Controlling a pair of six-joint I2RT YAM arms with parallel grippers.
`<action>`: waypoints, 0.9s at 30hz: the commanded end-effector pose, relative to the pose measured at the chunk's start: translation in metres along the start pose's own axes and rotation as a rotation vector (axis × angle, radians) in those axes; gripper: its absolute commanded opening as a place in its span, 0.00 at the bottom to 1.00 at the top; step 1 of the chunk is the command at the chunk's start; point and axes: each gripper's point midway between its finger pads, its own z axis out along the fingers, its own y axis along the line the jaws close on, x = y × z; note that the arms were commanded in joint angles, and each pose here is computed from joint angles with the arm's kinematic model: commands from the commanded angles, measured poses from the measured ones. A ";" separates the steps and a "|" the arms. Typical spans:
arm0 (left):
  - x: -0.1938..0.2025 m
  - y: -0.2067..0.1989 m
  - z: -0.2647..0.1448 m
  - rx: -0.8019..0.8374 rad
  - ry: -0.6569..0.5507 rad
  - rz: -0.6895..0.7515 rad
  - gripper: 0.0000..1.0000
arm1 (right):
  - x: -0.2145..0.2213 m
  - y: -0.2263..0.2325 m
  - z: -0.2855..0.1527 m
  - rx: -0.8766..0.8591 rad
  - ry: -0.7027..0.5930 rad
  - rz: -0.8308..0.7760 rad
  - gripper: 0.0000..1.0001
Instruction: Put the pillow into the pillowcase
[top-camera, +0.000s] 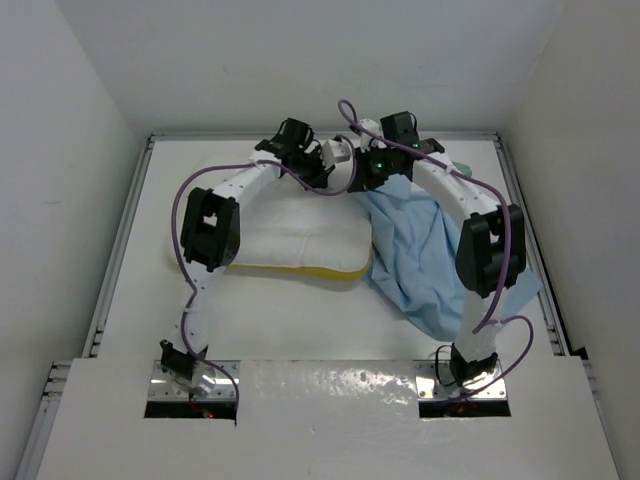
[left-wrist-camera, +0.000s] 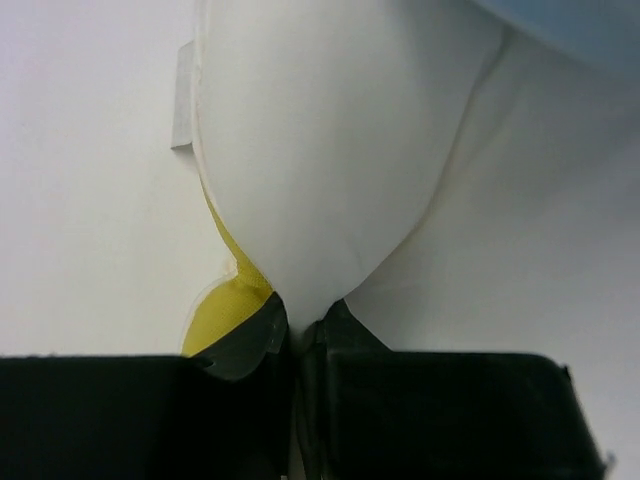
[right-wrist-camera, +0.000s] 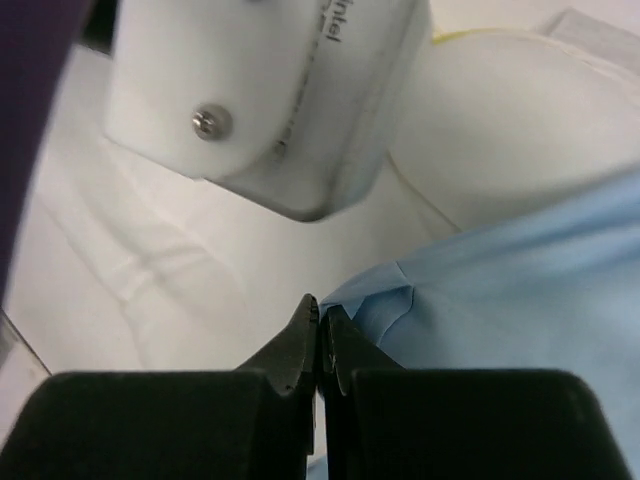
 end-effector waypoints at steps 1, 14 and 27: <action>-0.072 0.015 -0.002 -0.103 -0.203 0.051 0.00 | -0.040 0.026 0.004 -0.086 -0.131 0.043 0.00; -0.079 -0.029 -0.021 0.135 -0.215 0.272 0.00 | -0.075 -0.160 -0.032 0.532 -0.303 0.303 0.00; -0.077 -0.002 0.011 -0.077 -0.134 0.226 0.00 | -0.057 -0.028 0.018 0.090 -0.134 -0.011 0.00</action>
